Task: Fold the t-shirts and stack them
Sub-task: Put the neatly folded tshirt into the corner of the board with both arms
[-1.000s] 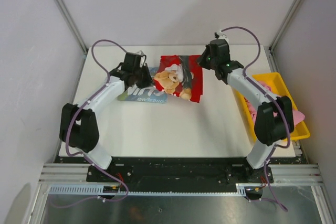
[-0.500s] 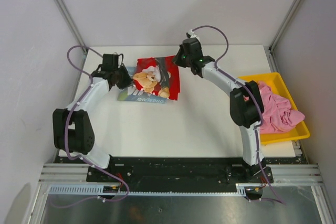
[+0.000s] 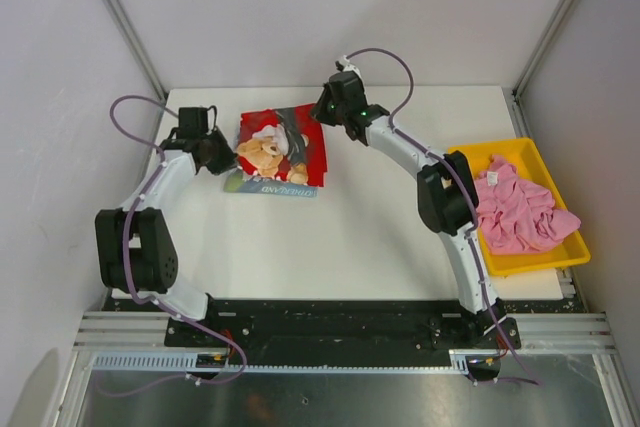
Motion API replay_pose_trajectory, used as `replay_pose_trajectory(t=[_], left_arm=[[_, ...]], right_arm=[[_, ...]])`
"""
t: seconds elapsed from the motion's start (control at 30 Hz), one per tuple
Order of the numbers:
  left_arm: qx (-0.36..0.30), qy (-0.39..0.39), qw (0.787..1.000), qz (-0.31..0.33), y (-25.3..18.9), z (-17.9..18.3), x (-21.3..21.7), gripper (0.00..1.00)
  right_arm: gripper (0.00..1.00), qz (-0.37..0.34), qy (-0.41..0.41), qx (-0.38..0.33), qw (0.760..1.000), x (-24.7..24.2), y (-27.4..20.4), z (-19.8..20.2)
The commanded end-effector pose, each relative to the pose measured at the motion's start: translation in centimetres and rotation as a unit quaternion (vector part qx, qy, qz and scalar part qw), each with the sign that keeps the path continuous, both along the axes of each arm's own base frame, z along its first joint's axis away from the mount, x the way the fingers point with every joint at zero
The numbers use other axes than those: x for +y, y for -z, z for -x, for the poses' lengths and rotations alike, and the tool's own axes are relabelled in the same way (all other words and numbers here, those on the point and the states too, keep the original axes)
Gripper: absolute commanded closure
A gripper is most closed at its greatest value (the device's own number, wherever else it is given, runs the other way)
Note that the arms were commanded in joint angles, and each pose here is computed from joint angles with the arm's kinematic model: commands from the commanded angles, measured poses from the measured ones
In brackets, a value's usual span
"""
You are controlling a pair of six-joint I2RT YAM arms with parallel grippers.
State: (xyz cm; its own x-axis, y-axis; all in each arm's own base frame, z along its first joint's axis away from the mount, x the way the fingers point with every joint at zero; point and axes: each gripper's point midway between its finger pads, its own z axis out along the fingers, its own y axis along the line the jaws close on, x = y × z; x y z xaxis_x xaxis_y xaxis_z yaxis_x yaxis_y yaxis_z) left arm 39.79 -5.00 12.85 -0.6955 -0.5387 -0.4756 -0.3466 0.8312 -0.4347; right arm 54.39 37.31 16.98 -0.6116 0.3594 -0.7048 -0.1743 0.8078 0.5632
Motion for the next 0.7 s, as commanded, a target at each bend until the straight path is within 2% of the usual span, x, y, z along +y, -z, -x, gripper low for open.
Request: replay_pose_trajectory(t=[0.0, 0.67], left_arm=[[-0.023, -0.016, 0.999, -0.017, -1.3, -0.2, 2.2, 1.0], [0.018, -0.035, 0.999, -0.015, 1.8, 0.0, 4.0, 1.0]], right_arm=[[1.0, -0.031, 0.007, -0.039, 0.999, 0.9, -3.4, -1.5], [1.0, -0.019, 0.005, -0.019, 1.0, 1.4, -1.0, -1.9]])
